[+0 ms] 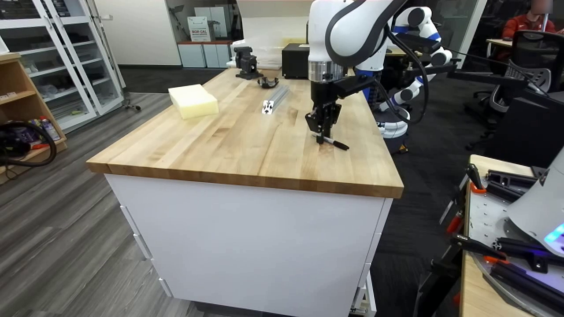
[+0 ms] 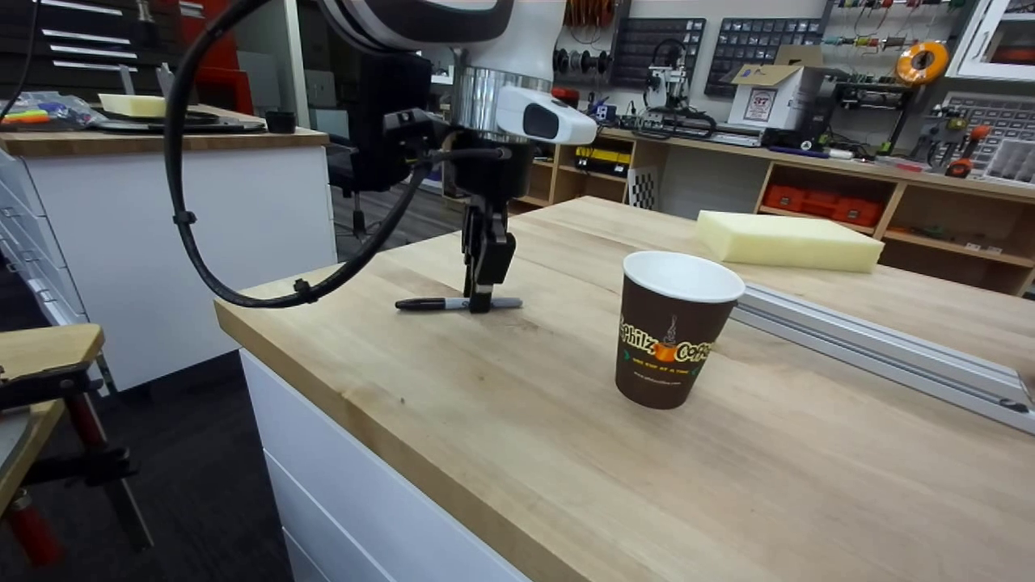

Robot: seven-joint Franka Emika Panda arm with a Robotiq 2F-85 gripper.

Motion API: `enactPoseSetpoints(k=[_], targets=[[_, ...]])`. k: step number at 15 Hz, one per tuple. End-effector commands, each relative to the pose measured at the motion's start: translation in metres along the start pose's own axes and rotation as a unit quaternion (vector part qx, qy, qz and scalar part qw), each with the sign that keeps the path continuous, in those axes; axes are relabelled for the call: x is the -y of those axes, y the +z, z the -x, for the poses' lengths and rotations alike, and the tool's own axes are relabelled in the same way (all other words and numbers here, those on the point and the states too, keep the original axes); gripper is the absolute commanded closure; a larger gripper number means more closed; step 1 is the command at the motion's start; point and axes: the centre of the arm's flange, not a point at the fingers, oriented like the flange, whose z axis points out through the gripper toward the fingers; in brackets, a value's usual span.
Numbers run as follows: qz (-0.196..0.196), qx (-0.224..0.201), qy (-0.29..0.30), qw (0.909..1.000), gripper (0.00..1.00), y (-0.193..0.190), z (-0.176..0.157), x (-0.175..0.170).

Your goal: Move the cup to the right then place the marker in it

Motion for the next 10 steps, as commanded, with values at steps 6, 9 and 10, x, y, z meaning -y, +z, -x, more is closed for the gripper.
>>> enactPoseSetpoints(k=[6, 9, 10], targets=[[0.011, 0.004, 0.003, 0.9999, 0.97, -0.009, 0.0, 0.0], [0.017, 0.01, 0.001, 0.9998, 0.97, -0.018, -0.002, -0.001], [0.021, 0.014, 0.0, 0.9997, 0.97, -0.023, -0.003, -0.002]])
